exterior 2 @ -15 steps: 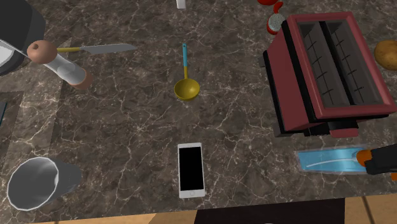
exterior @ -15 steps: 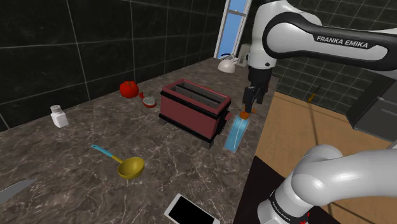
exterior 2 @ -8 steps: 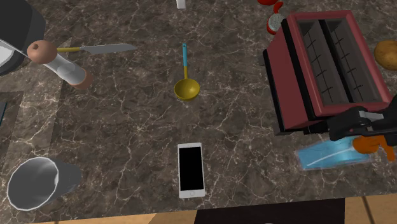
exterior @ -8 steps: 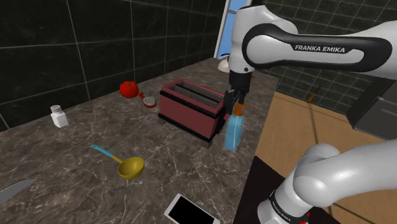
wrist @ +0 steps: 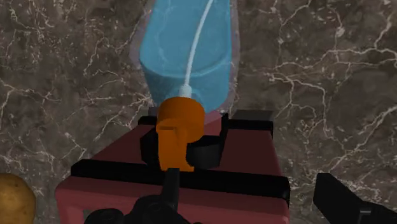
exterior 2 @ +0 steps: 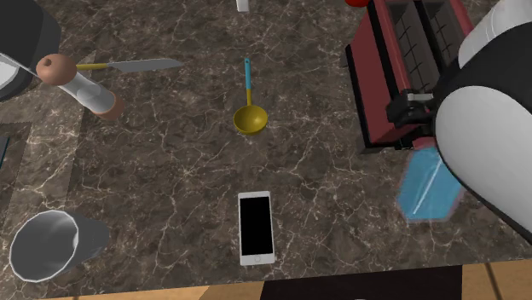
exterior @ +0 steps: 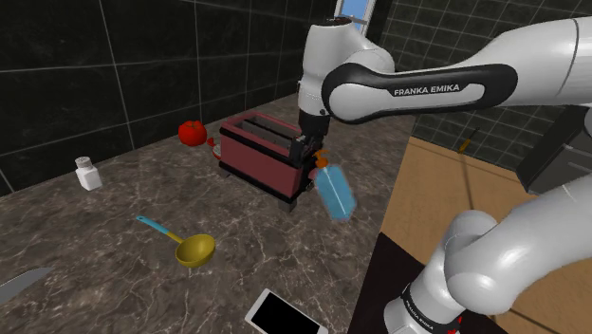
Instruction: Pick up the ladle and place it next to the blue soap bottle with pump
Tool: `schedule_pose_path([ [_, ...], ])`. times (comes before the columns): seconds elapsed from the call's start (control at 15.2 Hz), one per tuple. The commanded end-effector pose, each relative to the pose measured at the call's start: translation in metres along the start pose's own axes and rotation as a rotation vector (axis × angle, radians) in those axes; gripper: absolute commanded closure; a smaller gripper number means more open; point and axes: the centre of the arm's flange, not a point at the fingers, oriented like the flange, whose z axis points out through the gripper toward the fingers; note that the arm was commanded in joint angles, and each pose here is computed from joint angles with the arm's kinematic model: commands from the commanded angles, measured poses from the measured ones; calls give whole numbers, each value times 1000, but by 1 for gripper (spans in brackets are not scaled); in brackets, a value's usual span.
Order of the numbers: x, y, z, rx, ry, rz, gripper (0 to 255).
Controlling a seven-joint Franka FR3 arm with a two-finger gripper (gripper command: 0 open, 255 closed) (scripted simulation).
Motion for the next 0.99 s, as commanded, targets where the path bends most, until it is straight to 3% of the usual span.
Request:
schedule_pose_path([
  [0.0, -7, -49, 36, 232, -213, 62, 0],
  [0.92, 94, -183, 77, 319, -170, -16, 0],
])
